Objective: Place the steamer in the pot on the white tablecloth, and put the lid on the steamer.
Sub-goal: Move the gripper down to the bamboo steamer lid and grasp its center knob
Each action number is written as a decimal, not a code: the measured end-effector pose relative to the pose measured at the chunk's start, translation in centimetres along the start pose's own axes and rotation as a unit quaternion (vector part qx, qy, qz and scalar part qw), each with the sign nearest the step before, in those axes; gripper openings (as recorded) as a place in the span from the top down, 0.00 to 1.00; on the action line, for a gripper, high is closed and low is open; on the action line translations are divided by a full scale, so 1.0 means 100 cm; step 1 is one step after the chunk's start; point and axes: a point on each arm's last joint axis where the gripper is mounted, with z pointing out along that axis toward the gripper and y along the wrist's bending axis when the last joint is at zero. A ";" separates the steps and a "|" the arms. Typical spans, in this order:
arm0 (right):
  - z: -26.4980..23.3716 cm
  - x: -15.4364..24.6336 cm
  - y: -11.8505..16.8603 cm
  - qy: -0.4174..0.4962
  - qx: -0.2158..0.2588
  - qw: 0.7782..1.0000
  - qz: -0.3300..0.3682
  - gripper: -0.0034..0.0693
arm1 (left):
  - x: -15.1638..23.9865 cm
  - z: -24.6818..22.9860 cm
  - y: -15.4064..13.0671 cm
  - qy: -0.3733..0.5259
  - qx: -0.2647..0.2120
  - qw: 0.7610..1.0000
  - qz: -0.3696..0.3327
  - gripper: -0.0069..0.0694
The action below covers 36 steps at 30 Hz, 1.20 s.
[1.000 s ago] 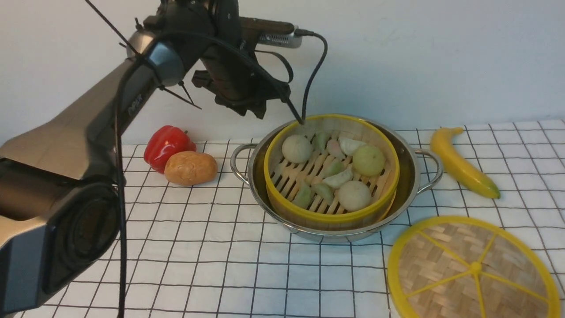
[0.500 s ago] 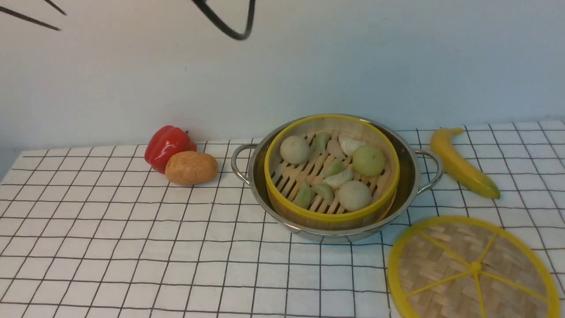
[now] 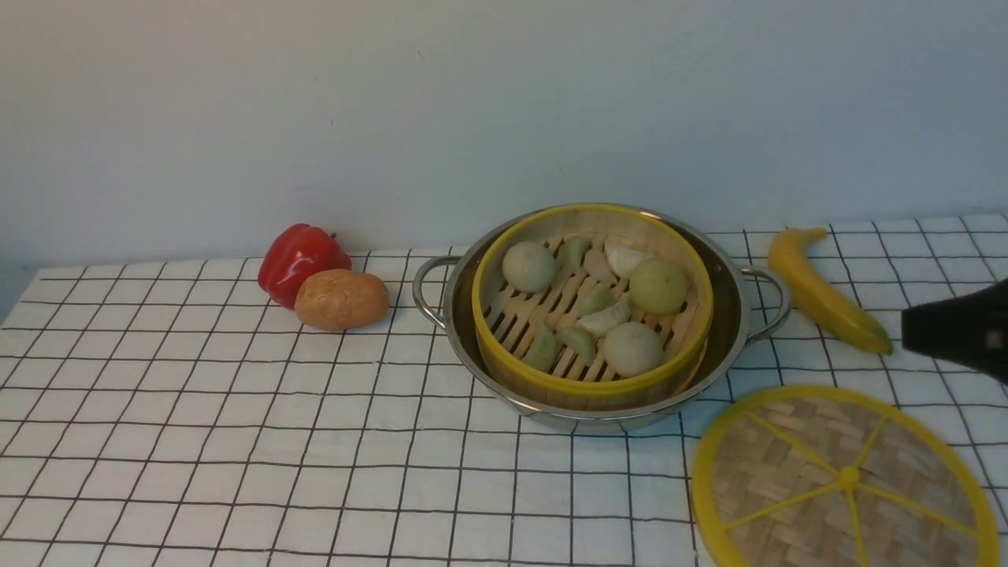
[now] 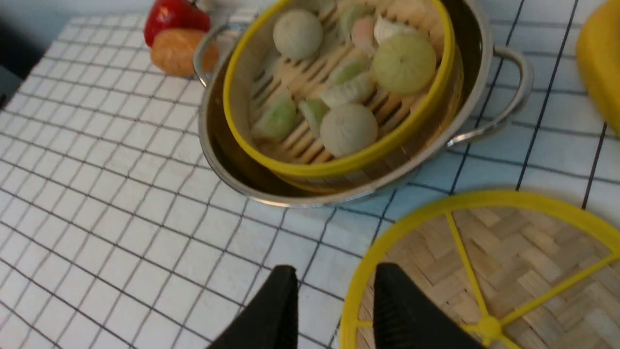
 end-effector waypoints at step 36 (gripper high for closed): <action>0.138 0.039 -0.024 0.213 0.210 0.949 -0.102 0.62 | 0.309 -0.014 -0.067 0.000 0.074 0.997 -0.035 0.76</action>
